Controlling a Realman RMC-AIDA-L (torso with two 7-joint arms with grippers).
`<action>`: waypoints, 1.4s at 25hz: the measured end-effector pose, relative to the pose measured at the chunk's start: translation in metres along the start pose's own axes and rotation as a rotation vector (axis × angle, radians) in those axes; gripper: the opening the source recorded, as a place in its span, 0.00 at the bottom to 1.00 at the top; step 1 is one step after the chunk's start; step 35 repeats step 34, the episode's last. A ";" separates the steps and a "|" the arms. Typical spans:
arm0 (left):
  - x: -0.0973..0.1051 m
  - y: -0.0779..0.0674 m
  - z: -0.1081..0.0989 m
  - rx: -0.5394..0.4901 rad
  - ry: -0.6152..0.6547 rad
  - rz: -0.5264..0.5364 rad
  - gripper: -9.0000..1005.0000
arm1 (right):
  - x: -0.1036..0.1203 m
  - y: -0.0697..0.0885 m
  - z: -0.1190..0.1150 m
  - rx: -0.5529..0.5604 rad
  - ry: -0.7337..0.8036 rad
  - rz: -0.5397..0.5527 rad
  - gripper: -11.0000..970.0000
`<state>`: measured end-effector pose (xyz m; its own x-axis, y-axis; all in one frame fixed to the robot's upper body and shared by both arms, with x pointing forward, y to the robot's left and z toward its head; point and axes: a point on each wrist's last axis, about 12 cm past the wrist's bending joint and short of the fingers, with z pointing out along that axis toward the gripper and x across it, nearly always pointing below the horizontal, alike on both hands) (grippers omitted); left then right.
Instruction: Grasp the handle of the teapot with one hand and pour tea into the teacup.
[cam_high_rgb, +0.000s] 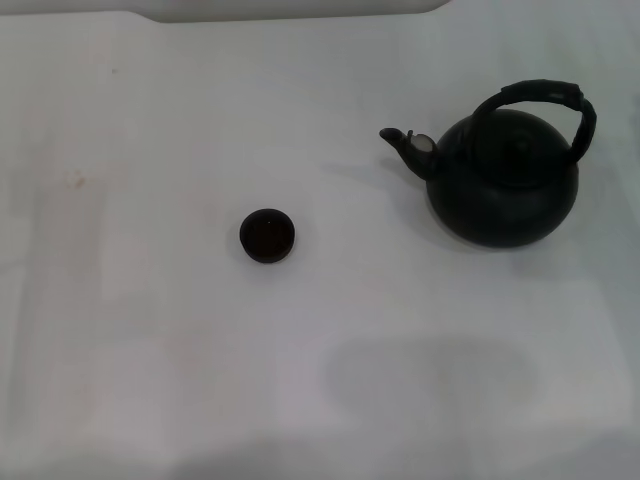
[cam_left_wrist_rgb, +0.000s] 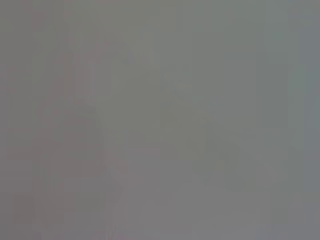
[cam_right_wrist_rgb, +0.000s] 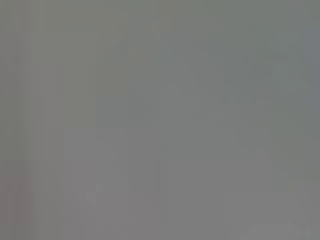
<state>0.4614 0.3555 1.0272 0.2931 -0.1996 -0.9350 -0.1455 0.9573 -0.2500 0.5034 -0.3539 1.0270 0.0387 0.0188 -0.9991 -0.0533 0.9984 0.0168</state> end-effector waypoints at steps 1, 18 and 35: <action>0.000 0.000 0.000 0.000 0.001 0.000 0.87 | 0.001 -0.001 -0.001 0.005 0.004 -0.005 0.73; 0.003 -0.002 0.000 -0.006 0.021 -0.015 0.88 | 0.003 -0.012 0.004 0.071 0.041 0.023 0.90; 0.004 -0.004 0.002 -0.002 0.020 -0.020 0.88 | 0.002 -0.012 0.003 0.067 0.023 -0.009 0.90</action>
